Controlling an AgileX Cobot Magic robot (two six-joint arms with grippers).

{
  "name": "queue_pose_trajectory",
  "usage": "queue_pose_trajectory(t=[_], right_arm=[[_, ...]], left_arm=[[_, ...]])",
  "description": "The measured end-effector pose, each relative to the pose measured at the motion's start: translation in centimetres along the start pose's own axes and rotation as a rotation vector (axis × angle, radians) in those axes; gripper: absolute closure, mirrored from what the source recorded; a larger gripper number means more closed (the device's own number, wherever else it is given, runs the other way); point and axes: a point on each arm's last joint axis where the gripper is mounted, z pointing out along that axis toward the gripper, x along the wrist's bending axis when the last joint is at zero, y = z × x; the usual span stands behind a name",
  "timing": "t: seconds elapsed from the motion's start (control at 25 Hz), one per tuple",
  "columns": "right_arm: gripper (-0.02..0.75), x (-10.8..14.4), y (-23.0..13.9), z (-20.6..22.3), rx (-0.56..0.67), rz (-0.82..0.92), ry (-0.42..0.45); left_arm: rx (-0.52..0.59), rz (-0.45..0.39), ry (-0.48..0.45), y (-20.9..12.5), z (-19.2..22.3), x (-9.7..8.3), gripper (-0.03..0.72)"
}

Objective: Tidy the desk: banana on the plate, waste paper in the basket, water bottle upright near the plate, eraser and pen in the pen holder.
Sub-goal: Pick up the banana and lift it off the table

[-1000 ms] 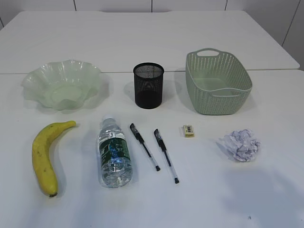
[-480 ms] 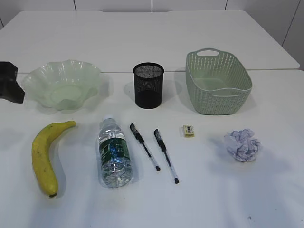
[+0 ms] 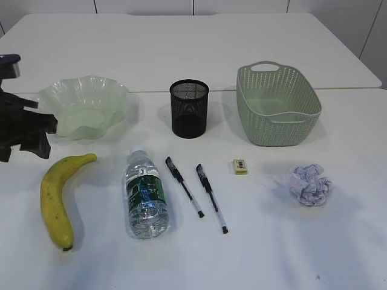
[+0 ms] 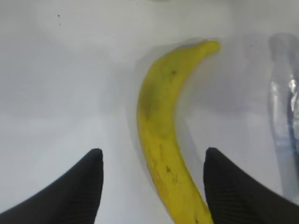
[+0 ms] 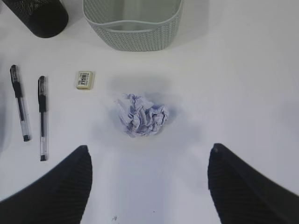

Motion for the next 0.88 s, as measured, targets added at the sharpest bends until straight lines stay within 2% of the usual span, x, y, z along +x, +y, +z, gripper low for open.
queue_pose_trajectory(t=[0.36, 0.88], right_arm=[[0.167, 0.0, 0.0, 0.0, -0.001, -0.003, 0.001], [0.167, 0.0, 0.0, 0.0, -0.001, -0.002, 0.003]], left_arm=[[0.108, -0.063, 0.021, -0.6, 6.0, -0.5, 0.209], [0.145, -0.059, 0.033, -1.1, 8.4, -0.5, 0.209]])
